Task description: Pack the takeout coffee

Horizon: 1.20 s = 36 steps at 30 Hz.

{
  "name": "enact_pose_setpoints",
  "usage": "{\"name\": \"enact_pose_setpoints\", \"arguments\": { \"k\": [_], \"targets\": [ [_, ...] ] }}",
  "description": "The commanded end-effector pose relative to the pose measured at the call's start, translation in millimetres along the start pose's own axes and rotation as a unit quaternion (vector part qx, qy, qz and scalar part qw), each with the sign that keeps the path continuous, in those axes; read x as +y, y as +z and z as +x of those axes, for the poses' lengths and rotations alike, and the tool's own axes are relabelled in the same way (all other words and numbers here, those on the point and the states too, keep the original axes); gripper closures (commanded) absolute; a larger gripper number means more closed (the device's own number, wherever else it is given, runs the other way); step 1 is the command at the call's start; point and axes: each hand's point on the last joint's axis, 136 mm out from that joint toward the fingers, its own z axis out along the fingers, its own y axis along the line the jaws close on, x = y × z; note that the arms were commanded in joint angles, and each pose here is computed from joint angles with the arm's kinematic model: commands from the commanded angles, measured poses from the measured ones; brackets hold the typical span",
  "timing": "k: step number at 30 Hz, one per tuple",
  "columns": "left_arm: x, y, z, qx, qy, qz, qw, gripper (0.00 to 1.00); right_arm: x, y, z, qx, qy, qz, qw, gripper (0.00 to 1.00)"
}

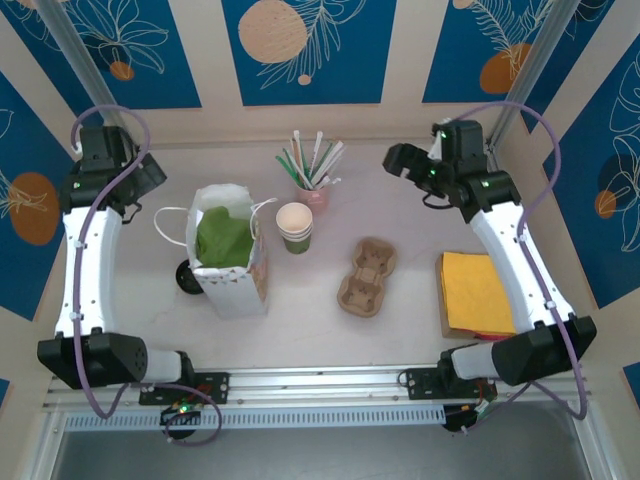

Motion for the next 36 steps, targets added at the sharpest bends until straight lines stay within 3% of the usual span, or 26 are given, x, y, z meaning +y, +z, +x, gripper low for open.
{"name": "enact_pose_setpoints", "arguments": {
  "k": [1,7,15,25,36],
  "targets": [
    [23,31,20,0.025,-0.009,-0.022,0.999,0.00,-41,5,1,-0.009,0.007,0.037,0.999,0.06],
    [57,79,79,0.053,-0.003,-0.068,0.996,0.00,-116,34,25,0.006,-0.013,0.135,0.991,0.01],
    [53,119,129,-0.003,0.030,-0.008,1.000,0.00,-164,77,58,-0.027,-0.129,0.173,0.976,0.01],
    [11,151,145,-0.072,0.102,0.049,0.991,0.00,-179,112,78,-0.061,-0.163,0.155,0.972,0.01],
    [-22,152,143,-0.160,0.154,0.094,0.971,0.00,-171,128,89,-0.079,-0.206,0.103,0.970,0.01]
  ]
}}
